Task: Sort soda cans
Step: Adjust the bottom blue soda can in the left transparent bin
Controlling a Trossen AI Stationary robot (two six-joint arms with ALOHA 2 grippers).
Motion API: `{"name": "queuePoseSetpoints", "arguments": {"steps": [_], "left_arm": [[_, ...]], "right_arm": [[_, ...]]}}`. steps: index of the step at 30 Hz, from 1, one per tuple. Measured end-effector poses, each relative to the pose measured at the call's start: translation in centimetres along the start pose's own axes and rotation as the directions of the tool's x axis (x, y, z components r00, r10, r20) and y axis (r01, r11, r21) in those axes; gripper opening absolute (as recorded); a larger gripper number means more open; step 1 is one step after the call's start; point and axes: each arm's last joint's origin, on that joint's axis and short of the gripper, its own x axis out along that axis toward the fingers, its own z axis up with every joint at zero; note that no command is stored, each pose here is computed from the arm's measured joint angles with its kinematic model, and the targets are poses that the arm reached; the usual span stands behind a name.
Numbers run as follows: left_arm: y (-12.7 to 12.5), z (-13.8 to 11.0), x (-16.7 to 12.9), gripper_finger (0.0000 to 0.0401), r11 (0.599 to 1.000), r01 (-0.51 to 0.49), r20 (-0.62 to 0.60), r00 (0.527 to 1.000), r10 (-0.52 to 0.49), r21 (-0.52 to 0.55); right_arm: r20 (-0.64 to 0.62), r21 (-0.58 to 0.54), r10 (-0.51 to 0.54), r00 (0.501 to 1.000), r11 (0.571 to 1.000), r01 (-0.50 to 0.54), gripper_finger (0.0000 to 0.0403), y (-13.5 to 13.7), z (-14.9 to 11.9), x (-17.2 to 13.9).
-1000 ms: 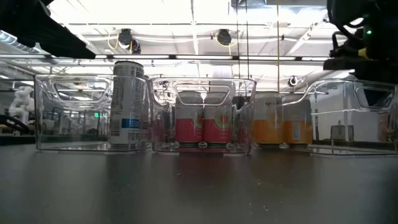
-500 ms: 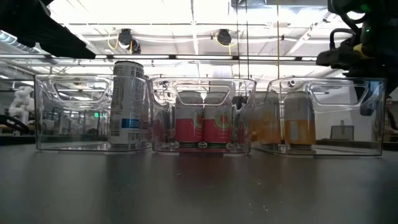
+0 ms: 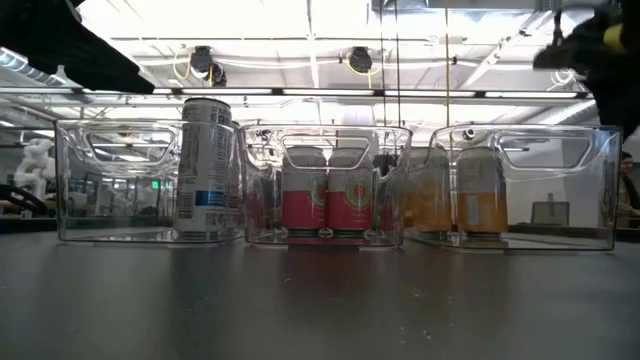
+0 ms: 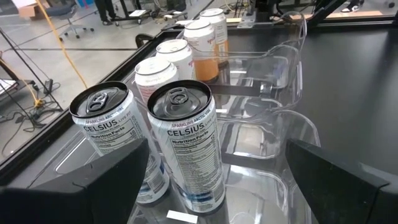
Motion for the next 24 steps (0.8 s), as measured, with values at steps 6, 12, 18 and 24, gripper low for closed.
{"name": "queuePoseSetpoints", "arguments": {"steps": [6,12,18,24], "left_arm": [[0.0,0.0,0.0,0.0386,1.000,0.000,0.000,1.000,0.000,0.000],[-0.1,0.2,0.0,0.0386,1.000,0.011,0.013,1.000,-0.010,-0.024],[-0.7,0.7,-0.1,0.0386,0.983,0.152,0.014,0.988,-0.151,-0.104],[-1.0,1.6,-0.2,0.0386,0.948,0.212,0.076,0.977,-0.200,-0.236]], "right_arm": [[0.071,-0.010,0.156,0.985,0.988,-0.156,0.0000,0.9,0.1,-2.9],[0.134,-0.063,0.265,0.955,0.964,-0.258,0.0000,1.4,0.6,-5.1],[0.145,-0.093,0.282,0.948,0.958,-0.270,0.0000,1.5,0.7,-5.4],[0.133,-0.123,0.306,0.943,0.949,-0.291,0.0000,1.7,0.3,-5.3]]}}
